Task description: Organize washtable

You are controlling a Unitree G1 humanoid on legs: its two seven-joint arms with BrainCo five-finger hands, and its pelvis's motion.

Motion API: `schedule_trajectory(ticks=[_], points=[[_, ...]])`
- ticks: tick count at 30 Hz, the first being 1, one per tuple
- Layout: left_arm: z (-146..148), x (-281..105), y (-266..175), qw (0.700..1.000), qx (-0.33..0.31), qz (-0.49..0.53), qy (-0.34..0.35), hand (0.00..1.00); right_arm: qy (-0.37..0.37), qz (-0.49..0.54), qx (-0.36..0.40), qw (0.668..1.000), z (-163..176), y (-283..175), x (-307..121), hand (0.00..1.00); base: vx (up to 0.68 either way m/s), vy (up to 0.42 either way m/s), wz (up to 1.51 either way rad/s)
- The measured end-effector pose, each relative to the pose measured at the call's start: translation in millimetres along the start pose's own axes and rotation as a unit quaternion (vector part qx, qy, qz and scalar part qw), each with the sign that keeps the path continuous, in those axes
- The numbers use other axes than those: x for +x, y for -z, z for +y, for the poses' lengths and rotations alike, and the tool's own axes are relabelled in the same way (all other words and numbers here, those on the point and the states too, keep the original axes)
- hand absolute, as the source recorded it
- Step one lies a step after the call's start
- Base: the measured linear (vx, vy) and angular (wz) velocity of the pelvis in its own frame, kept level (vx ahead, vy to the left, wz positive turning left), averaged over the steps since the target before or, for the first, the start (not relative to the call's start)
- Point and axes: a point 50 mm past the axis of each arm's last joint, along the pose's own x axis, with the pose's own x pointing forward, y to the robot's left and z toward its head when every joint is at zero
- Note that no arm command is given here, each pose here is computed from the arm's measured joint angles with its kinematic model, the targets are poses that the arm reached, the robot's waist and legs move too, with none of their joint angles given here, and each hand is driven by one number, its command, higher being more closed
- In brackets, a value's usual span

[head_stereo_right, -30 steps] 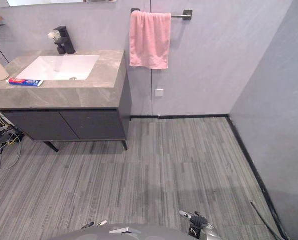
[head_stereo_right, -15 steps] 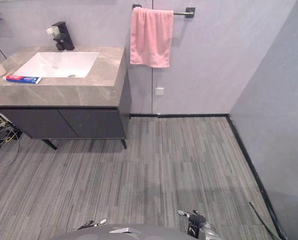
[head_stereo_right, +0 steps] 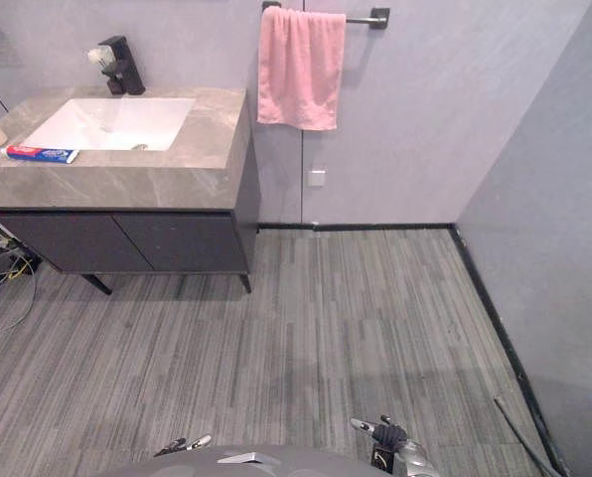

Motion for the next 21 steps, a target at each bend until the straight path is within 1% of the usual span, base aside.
schedule_trajectory(ticks=[7, 9, 13, 15, 16, 17, 18, 19, 21], points=[[-2, 2, -10, 1.000, -0.002, -0.013, 0.001, 0.00, -0.005, -0.016, 0.001, 1.000, 4, -14, 2, 0.00, 0.04, 0.022, 0.02], [-4, 3, -15, 1.000, -0.012, -0.023, 0.002, 0.00, -0.007, -0.029, 0.043, 0.999, 7, -18, 2, 0.00, 0.02, 0.090, 0.08], [-1, 5, -26, 0.999, -0.035, -0.038, -0.006, 0.00, -0.012, -0.086, 0.092, 0.992, 7, -39, 0, 0.00, -0.16, 0.053, 0.19], [-1, 4, -24, 0.998, -0.046, -0.035, -0.009, 0.00, -0.004, -0.086, 0.109, 0.990, 4, -39, 0, 0.00, 0.01, -0.029, 0.02], [0, 4, -24, 0.998, -0.047, -0.034, -0.010, 0.00, 0.001, -0.088, 0.143, 0.986, 4, -40, 1, 0.00, 0.21, -0.084, -0.09], [0, 4, -24, 0.998, -0.046, -0.034, -0.010, 0.00, 0.004, -0.088, 0.150, 0.985, 4, -40, 1, 0.00, 0.21, -0.085, -0.09], [0, 4, -24, 0.998, -0.045, -0.034, -0.011, 0.00, 0.009, -0.086, 0.176, 0.981, 2, -37, 1, 0.00, 0.10, -0.035, -0.05], [1, 4, -25, 0.998, -0.044, -0.035, -0.012, 0.00, 0.012, -0.082, 0.187, 0.979, 2, -36, 1, 0.00, 0.14, -0.086, 0.03], [3, 5, -26, 0.998, -0.042, -0.036, -0.012, 0.00, 0.030, -0.061, 0.218, 0.974, -4, -24, 1, 0.00, 0.30, -0.208, 0.35]])
